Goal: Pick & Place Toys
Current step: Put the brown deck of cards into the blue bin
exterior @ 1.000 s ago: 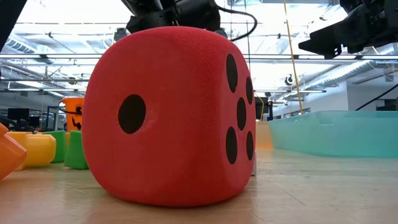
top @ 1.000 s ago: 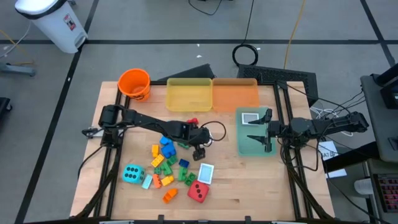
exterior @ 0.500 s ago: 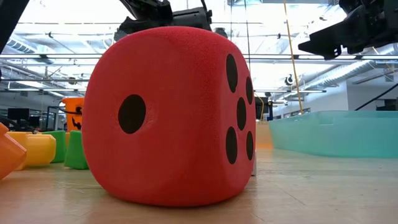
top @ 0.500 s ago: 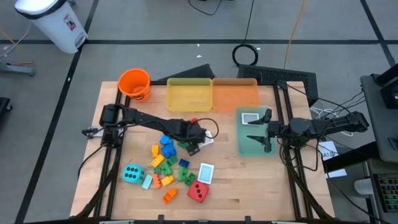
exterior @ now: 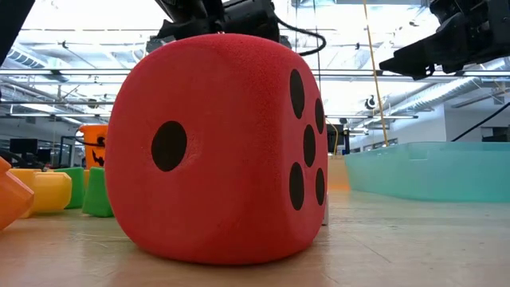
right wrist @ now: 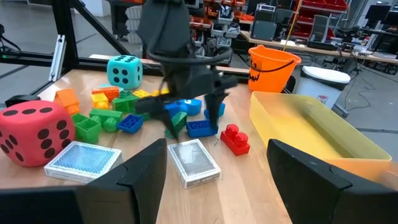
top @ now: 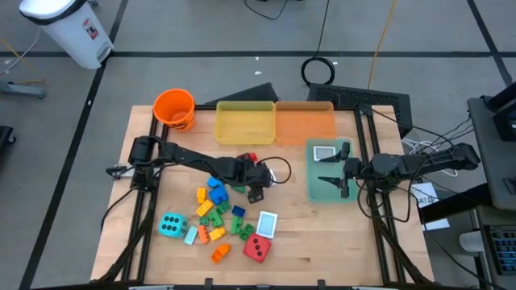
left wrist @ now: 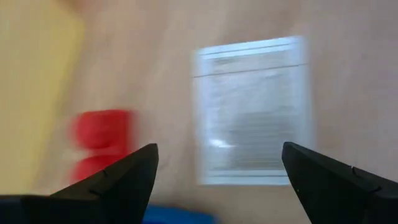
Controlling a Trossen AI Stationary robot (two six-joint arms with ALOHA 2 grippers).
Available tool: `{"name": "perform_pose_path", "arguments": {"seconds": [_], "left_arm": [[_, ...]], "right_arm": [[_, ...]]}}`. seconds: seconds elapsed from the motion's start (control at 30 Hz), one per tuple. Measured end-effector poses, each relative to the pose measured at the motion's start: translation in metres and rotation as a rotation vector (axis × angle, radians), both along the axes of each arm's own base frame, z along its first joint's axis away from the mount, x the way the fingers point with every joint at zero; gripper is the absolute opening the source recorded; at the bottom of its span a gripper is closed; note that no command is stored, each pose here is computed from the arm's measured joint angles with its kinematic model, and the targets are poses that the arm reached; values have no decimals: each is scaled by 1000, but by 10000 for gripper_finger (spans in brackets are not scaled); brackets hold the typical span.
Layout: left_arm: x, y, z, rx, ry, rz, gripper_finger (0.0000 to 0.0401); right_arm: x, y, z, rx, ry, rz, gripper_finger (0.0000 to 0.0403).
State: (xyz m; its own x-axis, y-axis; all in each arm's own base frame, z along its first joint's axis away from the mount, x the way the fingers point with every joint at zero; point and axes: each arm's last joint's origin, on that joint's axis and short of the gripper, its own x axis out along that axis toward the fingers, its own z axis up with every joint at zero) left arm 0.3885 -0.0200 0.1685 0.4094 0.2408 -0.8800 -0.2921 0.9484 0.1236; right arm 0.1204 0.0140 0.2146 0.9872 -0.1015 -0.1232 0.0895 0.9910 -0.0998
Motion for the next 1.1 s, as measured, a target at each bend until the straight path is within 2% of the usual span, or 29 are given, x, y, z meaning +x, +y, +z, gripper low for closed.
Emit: {"name": "perform_pose_path", "arguments": {"seconds": [0.1, 0.2, 0.27, 0.57, 0.73, 0.93, 1.1], "left_arm": [[3, -1, 1, -99, -30, -9, 347], [2, 7, 0, -181, -32, 73, 347], [4, 10, -3, -200, -34, 99, 347], [4, 8, -13, -181, 15, 57, 347], [4, 8, -14, -125, 18, 35, 349], [10, 14, -36, -103, 36, 56, 371], [14, 13, -48, -77, 50, 11, 378]], "right_arm": [[0, 0, 0, 0, -1, 0, 247], [0, 0, 0, 0, -1, 0, 247], [0, 0, 0, 0, -1, 0, 247], [0, 0, 0, 1, -1, 1, 247], [0, 0, 0, 0, 0, 0, 247], [0, 0, 0, 0, 3, 1, 247], [0, 0, -1, -1, 8, 1, 247]]}}
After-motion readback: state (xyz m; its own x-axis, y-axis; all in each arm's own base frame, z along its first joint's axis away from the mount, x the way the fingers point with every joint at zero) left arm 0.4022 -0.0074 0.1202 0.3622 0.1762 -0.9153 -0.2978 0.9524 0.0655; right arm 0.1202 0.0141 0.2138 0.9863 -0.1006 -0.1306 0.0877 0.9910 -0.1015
